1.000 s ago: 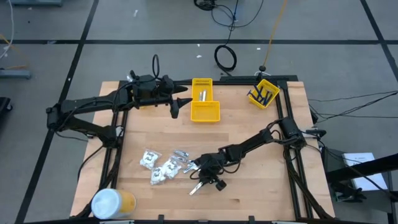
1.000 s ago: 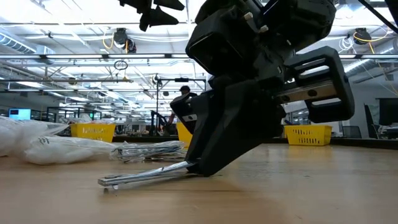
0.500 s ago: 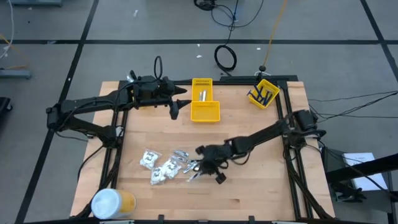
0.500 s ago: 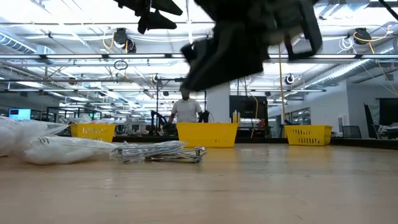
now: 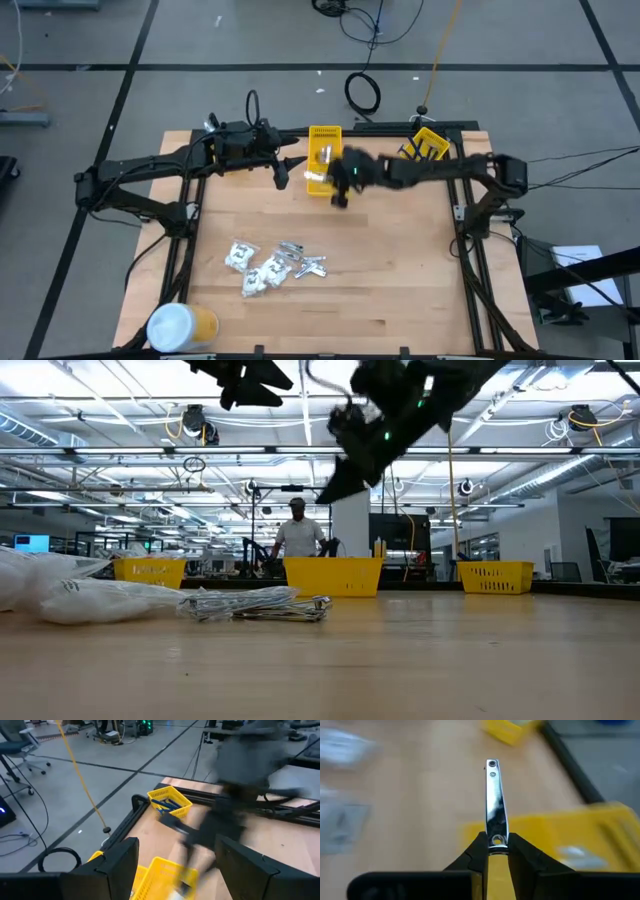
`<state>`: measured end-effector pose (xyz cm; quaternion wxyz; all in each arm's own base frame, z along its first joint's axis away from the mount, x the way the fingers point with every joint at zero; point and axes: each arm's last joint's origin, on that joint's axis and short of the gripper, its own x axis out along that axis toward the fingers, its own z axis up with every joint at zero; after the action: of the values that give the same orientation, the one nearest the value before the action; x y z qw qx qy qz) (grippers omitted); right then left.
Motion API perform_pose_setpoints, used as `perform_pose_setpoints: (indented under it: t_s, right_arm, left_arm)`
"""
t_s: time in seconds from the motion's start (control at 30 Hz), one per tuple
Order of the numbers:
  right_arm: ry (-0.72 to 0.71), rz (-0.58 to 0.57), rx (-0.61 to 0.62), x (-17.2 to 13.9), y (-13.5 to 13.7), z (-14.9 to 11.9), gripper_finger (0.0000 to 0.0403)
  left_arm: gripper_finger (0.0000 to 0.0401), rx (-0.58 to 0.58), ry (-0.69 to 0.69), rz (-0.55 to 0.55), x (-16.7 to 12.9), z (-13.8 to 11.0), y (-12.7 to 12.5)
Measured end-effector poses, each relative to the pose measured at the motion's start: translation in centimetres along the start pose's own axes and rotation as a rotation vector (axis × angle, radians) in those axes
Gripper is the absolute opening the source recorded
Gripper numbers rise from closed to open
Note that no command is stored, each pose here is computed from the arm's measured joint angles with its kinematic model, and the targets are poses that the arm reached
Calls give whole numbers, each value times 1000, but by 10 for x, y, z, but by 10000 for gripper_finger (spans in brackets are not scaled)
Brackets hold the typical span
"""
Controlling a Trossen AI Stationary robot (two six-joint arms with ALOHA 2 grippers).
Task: Pick & Place Travel size toiletries
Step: Put the nail cutter into the top middle yellow bin
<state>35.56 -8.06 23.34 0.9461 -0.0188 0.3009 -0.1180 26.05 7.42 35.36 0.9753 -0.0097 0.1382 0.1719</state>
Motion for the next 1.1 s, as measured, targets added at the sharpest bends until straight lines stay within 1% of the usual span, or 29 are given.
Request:
perform_pose_setpoints:
  t_s: [0.13, 0.2, 0.27, 0.3, 0.4, 0.47, 0.57, 0.63, 0.73, 0.83, 0.9, 0.97, 1.03, 1.1]
  right_arm:
    - [6, -118, 86, 5, -52, -8, 38]
    - [24, -164, 131, 4, -77, -15, 38]
    - [21, -206, 158, 9, -95, -22, 38]
    - [25, -212, 171, 12, -103, -26, 38]
    - [27, -147, 210, 18, -118, -36, 38]
    - [7, -120, 213, 26, -121, -40, 52]
    - [34, -133, 211, 35, -122, -49, 99]
    - [11, -163, 172, 38, -121, -46, 132]
    - [-5, -206, 154, 38, -120, -43, 178]
    - [-9, -214, 174, 36, -120, -41, 218]
    - [-34, -213, 202, 31, -118, -35, 239]
    - [-63, -181, 208, 21, -113, -26, 254]
    - [-110, -95, 194, 11, -104, -15, 262]
    - [-162, 6, 167, -1, -92, -2, 265]
  left_arm:
    - [253, 4, 8, 0, 0, -1, 0]
    - [253, 32, 17, 0, 0, -2, 0]
    - [253, 67, 17, 0, 0, -2, 0]
    - [253, 82, 16, 0, 0, -2, 0]
    - [253, 108, 7, 1, 0, -1, 0]
    - [253, 119, 6, 1, 0, -1, 0]
    - [253, 123, 8, 1, 0, -1, 0]
    - [253, 124, 11, 0, 0, -1, 0]
    - [253, 129, 20, 0, 0, -2, 0]
    - [253, 130, 26, -1, 0, -3, 0]
    - [253, 149, 52, -3, 0, -5, 0]
    - [253, 209, 135, -19, -1, -13, -1]
    - [253, 263, 277, -56, 2, -29, -6]
    - [253, 293, 431, -99, 8, -46, -11]
